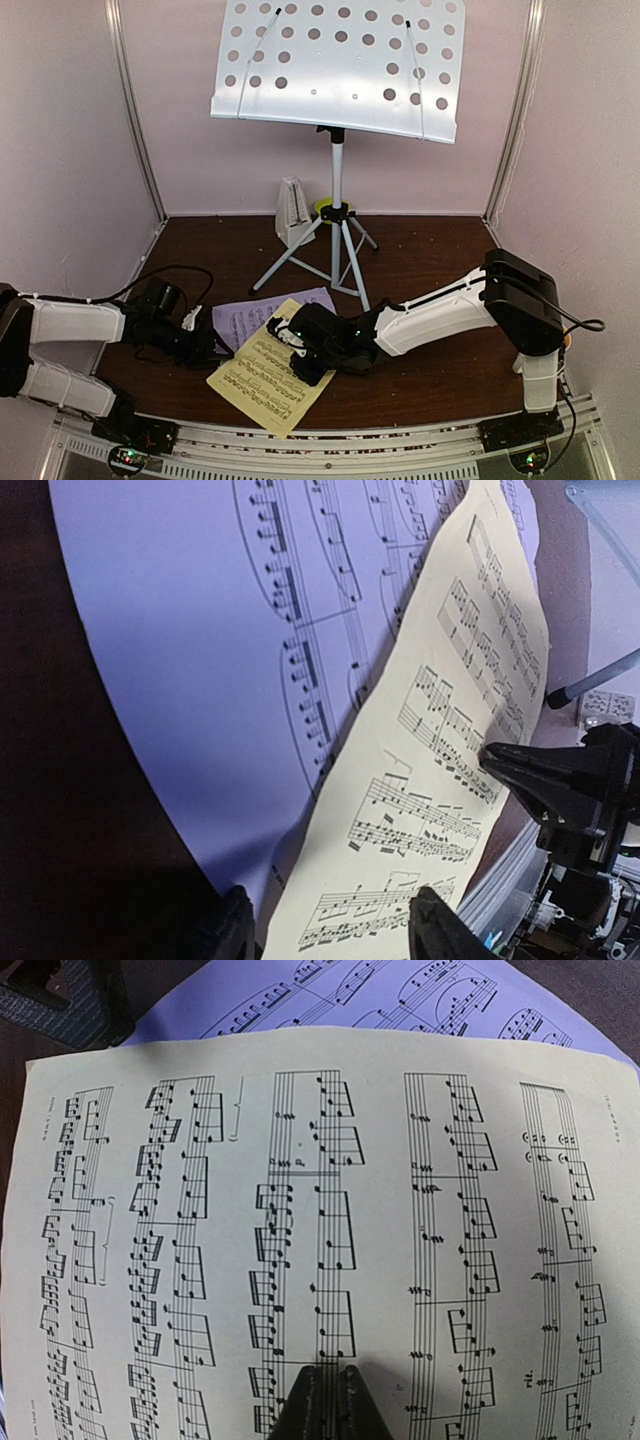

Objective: Set up the instrument practice props

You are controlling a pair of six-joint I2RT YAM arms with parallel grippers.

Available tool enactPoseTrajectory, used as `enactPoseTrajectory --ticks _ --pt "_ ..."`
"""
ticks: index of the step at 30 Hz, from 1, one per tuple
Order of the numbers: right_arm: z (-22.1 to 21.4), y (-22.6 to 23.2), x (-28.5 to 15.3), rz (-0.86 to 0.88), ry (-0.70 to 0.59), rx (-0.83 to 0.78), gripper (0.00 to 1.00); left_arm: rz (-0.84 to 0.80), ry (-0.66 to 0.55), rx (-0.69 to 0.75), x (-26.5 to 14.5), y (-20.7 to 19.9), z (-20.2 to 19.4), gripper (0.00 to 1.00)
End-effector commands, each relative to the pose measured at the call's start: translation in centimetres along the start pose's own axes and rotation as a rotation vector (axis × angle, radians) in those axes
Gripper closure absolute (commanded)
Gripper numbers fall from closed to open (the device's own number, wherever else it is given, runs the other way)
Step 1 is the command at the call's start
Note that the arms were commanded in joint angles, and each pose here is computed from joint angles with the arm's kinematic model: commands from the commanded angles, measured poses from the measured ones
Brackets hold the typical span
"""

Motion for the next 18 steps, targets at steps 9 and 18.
enactPoseTrajectory --ticks 9,18 --pt "-1.3 0.1 0.7 -0.025 0.067 -0.011 0.93 -0.12 0.109 0.006 1.4 -0.8 -1.3 0.5" --pt "-1.3 0.0 0.7 -0.026 0.067 -0.01 0.94 -0.165 0.085 0.028 1.7 -1.3 -0.9 0.5"
Point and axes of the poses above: each gripper's point midway between its finger pads, its own x axis out along the fingers, its own y axis along the line the jaws close on, z = x × y, the point moved 8 cm from there along -x, back along the fingers, and after that the axes turned 12 degrees about -x, right-handed, at the moved point
